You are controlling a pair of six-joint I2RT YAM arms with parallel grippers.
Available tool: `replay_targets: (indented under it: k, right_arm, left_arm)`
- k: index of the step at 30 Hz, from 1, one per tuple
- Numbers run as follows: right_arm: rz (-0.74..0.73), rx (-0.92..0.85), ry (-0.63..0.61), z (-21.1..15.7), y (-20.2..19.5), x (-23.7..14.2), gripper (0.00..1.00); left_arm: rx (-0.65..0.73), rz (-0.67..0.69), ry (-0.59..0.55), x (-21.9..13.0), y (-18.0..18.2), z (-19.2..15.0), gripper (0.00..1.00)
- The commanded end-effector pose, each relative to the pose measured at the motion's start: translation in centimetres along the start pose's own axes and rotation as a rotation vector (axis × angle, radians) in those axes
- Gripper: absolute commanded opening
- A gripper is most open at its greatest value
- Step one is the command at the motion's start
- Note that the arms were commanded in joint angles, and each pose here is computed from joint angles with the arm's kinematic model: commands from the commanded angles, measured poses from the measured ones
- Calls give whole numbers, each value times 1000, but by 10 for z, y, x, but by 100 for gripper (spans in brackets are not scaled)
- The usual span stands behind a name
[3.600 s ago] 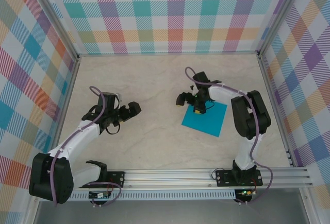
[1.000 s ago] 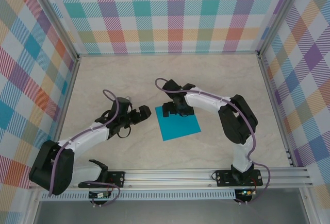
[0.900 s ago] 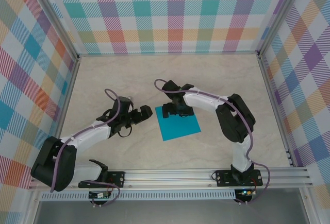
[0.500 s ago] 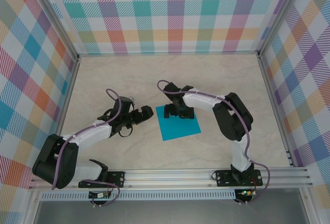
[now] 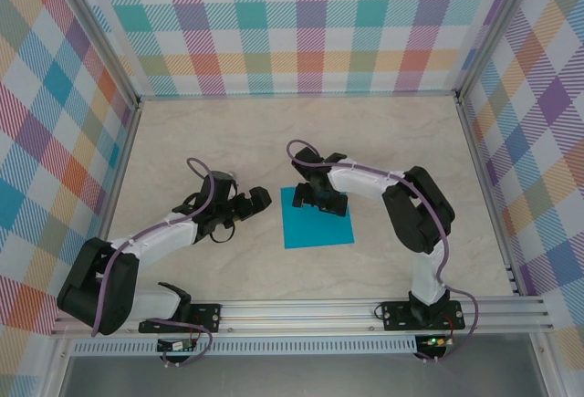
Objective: Fold a paper plane with a square sheet of paper (pick it up from the middle)
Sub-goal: Move the square sheet of paper to the center of the table, then fold the square sheet of paper in half at the center of the table.
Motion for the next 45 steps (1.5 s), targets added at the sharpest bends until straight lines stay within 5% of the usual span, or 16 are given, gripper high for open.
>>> replay_targets:
  k: [1, 9, 18, 31, 45]
  right_arm:
    - [79, -115, -62, 3, 4, -32, 100]
    - [174, -276, -150, 6, 5, -44, 100]
    - [119, -310, -36, -1, 5, -36, 100]
    - [11, -342, 38, 1, 13, -19, 100]
    - [-32, -238, 79, -6, 7, -5, 100]
  left_arm:
    - [6, -34, -1, -5, -8, 1, 100]
    - [30, -1, -31, -22, -9, 5, 100]
    - [57, 75, -166, -46, 4, 7, 100]
    - [-66, 83, -180, -40, 16, 6, 100]
    - [13, -66, -4, 7, -12, 21, 100]
Point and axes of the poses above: each hand's point on the last joint's axis, 136 mm out from that joint toward the fingers, its own x axis out along the fingers, its own y axis along the line the jaws close on, z = x × y, the point moved 5 cm from there along -x, back along the fingers, and after that the axes turned 15 degrees about x, right-handed, at the moved point
